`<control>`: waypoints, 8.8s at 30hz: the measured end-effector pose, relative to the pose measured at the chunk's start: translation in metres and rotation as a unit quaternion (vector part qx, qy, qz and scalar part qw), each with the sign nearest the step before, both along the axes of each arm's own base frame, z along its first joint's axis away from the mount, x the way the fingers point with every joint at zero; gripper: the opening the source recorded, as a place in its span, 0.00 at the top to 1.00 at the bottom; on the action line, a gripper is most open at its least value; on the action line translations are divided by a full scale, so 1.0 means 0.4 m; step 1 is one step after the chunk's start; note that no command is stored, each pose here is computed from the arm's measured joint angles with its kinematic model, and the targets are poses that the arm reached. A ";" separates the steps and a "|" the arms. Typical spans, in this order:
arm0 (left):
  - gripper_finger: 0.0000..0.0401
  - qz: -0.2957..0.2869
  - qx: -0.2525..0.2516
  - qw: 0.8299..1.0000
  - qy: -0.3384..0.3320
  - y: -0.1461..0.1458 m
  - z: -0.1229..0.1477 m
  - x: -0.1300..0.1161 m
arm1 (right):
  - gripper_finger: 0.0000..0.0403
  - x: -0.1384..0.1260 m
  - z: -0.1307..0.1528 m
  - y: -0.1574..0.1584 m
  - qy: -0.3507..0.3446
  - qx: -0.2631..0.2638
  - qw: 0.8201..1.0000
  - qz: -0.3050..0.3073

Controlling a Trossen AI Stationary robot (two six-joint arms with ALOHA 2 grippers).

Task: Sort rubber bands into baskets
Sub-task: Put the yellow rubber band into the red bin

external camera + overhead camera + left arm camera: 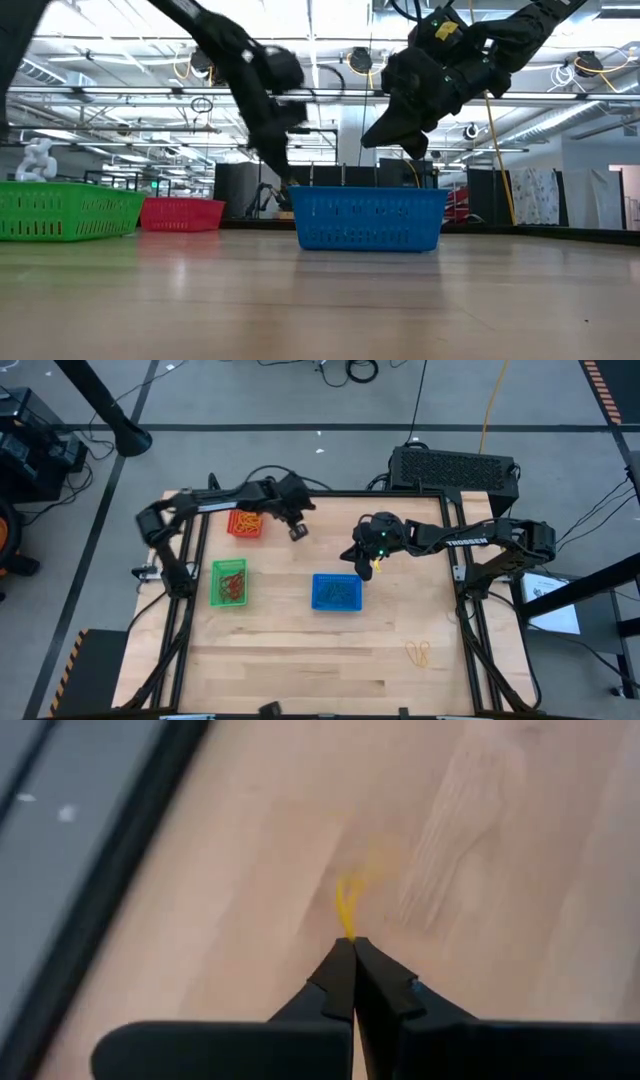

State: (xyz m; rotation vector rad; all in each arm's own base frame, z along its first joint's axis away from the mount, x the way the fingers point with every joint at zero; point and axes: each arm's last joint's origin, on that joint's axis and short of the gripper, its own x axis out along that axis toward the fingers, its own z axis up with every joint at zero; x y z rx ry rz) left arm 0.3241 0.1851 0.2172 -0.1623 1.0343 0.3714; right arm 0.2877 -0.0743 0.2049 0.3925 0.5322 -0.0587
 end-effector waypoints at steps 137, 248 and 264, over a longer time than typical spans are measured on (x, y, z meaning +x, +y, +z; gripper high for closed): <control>0.64 -0.333 0.030 0.919 -0.207 -0.396 0.020 -0.196 | 0.75 -0.237 -0.253 0.521 0.654 0.357 0.658 -0.106; 0.99 -0.309 0.020 0.849 -0.429 -0.666 -0.073 0.069 | 0.92 0.011 0.129 0.485 -0.084 -0.044 0.995 0.036; 1.00 -0.239 0.176 0.917 -0.268 -0.591 0.031 -0.037 | 0.56 -0.022 0.090 0.505 -0.004 -0.055 0.998 -0.002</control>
